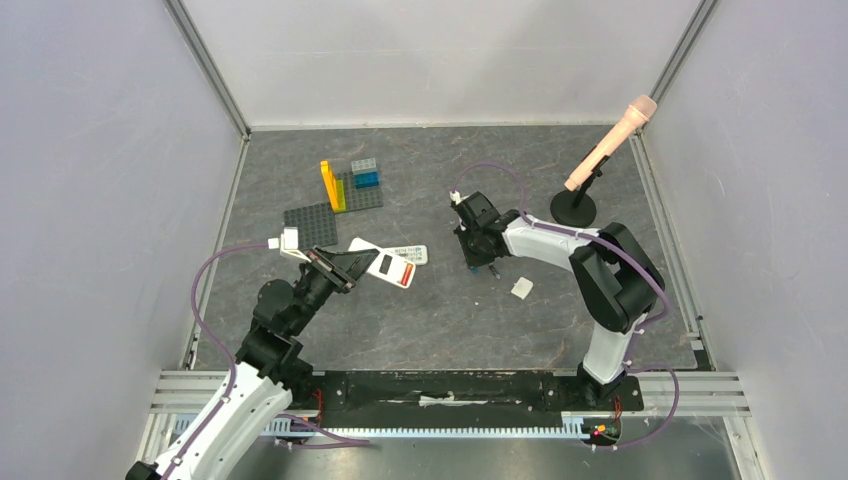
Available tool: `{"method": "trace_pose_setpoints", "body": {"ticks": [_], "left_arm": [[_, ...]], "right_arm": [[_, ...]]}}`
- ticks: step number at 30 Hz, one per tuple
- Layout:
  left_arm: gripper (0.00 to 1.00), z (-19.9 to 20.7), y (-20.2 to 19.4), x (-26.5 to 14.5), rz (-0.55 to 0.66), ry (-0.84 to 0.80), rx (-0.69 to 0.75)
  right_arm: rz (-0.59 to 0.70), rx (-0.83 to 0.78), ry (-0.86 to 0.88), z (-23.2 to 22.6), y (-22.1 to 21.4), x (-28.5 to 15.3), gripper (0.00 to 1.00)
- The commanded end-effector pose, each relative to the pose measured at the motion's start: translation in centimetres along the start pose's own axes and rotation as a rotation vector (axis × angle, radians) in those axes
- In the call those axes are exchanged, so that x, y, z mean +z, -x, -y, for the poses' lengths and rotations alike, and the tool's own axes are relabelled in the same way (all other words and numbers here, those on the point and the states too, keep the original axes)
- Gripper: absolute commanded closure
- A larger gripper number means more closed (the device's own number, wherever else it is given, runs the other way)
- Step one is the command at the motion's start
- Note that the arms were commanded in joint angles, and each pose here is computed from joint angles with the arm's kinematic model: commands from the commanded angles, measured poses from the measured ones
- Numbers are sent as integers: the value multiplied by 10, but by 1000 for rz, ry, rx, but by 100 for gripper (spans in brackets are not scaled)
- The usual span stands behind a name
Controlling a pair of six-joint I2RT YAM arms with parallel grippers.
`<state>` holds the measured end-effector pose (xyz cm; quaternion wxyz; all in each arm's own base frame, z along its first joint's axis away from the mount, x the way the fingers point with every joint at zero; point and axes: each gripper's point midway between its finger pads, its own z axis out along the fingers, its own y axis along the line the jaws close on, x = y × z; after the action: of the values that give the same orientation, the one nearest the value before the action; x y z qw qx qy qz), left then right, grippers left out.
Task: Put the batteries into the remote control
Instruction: Pick up the battery from the center of the board.
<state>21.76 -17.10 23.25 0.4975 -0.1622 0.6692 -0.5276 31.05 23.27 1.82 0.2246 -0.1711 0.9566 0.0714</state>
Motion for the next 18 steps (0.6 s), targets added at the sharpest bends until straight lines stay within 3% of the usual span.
{"method": "trace_pose_setpoints", "body": {"ticks": [1,8,13,18], "left_arm": [[98,17,8,-2,27,-65,-9],[98,22,11,-5,38,-79,-23],[98,26,12,-5,38,-88,-37],[98,32,12,-5,29,-107,-49]], "right_arm": [[70,15,60,-11,17,-8,93],[388,25,295,-43,58,-81,99],[648,-75,635,-87,68,-165,99],[808,-215,959,-121,54,-250,99]]}}
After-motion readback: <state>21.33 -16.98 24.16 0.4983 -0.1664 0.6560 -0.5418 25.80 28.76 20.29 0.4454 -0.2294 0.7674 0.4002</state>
